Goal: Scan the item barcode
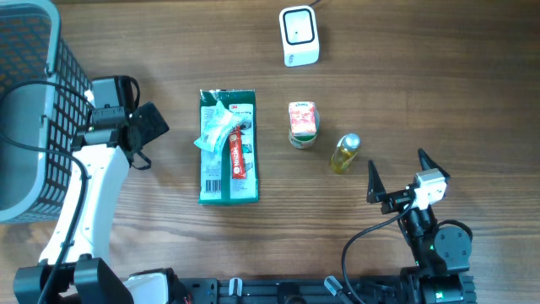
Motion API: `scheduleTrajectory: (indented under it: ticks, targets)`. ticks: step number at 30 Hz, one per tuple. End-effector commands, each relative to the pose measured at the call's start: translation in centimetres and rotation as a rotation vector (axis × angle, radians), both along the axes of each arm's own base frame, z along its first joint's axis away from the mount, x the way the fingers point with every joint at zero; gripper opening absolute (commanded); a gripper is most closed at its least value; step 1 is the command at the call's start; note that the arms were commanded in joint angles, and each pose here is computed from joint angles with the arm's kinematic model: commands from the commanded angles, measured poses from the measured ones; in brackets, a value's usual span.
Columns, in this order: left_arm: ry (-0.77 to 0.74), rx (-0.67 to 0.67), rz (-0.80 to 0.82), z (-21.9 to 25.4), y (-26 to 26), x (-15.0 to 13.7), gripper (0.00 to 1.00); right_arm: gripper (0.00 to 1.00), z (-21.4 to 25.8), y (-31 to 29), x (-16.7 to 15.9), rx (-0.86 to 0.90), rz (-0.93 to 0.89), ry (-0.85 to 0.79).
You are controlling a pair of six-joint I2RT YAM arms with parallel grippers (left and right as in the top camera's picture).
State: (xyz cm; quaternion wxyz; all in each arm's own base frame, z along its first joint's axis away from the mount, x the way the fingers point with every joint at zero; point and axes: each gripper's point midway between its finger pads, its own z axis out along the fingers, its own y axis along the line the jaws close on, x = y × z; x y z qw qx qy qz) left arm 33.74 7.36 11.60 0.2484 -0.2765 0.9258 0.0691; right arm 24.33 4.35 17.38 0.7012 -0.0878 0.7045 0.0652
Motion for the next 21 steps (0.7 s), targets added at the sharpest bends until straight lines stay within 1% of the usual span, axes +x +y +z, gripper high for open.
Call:
scheduleTrajectory:
  ticks: [1, 5, 10, 12, 15, 17, 21]
  targets:
    - [-0.015, 0.089, 0.046, 1.4, 1.8, -0.1, 1.0, 0.99, 0.0, -0.2, 0.0, -0.013, -0.012, -0.005]
    - [-0.028, 0.176, 0.103, 2.2, 3.7, -0.2, 1.0, 1.0, 0.0, -0.2, 0.0, -0.013, -0.012, -0.005]
    - [-0.073, 0.188, 0.193, 2.9, 6.8, -0.3, 1.0, 1.0, 0.0, -0.2, 0.1, -0.013, -0.012, -0.005]
    - [-0.075, 0.194, 0.201, 3.0, 8.0, -0.5, 1.0, 1.0, 0.0, -0.2, 0.0, -0.013, -0.012, -0.005]
    - [-0.091, 0.133, 0.166, 2.7, 7.8, -0.1, 1.0, 1.0, 0.0, -0.2, 0.1, -0.013, -0.012, -0.005]
    - [-0.103, 0.082, 0.058, 2.5, 6.2, 0.9, 1.0, 1.0, 0.0, -0.2, 0.1, -0.013, -0.012, -0.005]
    - [-0.136, 0.018, -0.093, 2.6, 3.4, 2.4, 1.0, 1.0, 0.0, -0.2, 0.1, -0.013, -0.012, -0.005]
